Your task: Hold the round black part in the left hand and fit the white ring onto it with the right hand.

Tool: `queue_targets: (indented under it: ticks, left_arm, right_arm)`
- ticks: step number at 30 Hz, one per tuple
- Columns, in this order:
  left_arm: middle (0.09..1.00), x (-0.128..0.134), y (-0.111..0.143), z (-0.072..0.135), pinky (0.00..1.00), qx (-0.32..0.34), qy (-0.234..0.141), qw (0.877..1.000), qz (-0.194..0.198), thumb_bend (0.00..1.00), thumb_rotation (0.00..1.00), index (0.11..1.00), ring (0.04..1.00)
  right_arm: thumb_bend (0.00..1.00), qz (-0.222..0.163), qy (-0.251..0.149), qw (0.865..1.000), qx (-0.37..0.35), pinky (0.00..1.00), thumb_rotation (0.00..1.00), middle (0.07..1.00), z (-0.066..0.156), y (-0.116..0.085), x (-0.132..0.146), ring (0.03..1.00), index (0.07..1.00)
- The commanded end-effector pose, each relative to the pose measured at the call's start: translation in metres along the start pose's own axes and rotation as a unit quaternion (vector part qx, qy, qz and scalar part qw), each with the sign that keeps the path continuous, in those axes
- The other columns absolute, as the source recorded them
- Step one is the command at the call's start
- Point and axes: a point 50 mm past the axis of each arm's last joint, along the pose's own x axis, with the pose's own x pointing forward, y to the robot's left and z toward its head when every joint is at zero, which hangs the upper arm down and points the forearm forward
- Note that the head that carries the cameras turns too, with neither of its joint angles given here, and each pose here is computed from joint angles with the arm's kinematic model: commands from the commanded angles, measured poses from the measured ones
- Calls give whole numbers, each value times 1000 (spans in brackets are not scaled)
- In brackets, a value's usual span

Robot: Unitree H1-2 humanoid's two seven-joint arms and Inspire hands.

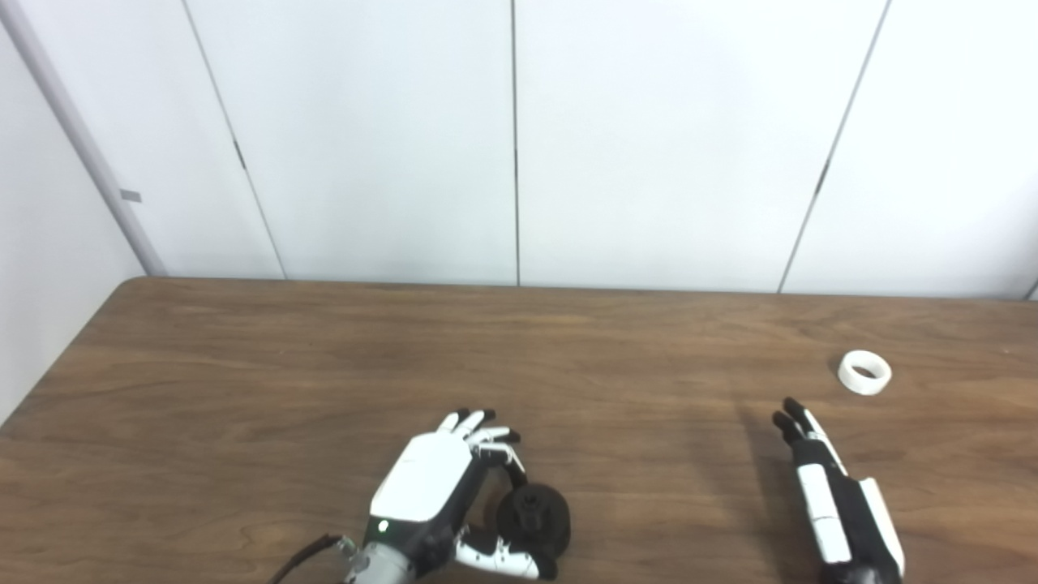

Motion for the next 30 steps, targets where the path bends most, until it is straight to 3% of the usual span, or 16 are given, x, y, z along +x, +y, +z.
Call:
queue_targets:
  ticks: [1,11,25,30]
  left_arm:
    - [832,-1,3,10,1000,8,-27,999,22,524,52,484,957]
    - [831,-16,-22,7,1000,8,-37,999,9,523,50,485,955]
    - [822,-27,-41,2,1000,12,-40,999,21,523,49,486,937]
    - [817,-27,-43,0,1000,17,-42,999,25,523,50,486,928]
  right_arm:
    - [612,-2,-35,999,5,1000,1000,918,20,3,3,949,925]
    - [600,-4,-34,999,13,1000,1000,922,27,5,0,968,920]
    - [578,-14,-39,999,-7,981,998,933,32,-8,-3,963,904]
    - [578,-46,-47,995,-69,861,751,911,40,-20,2,901,848]
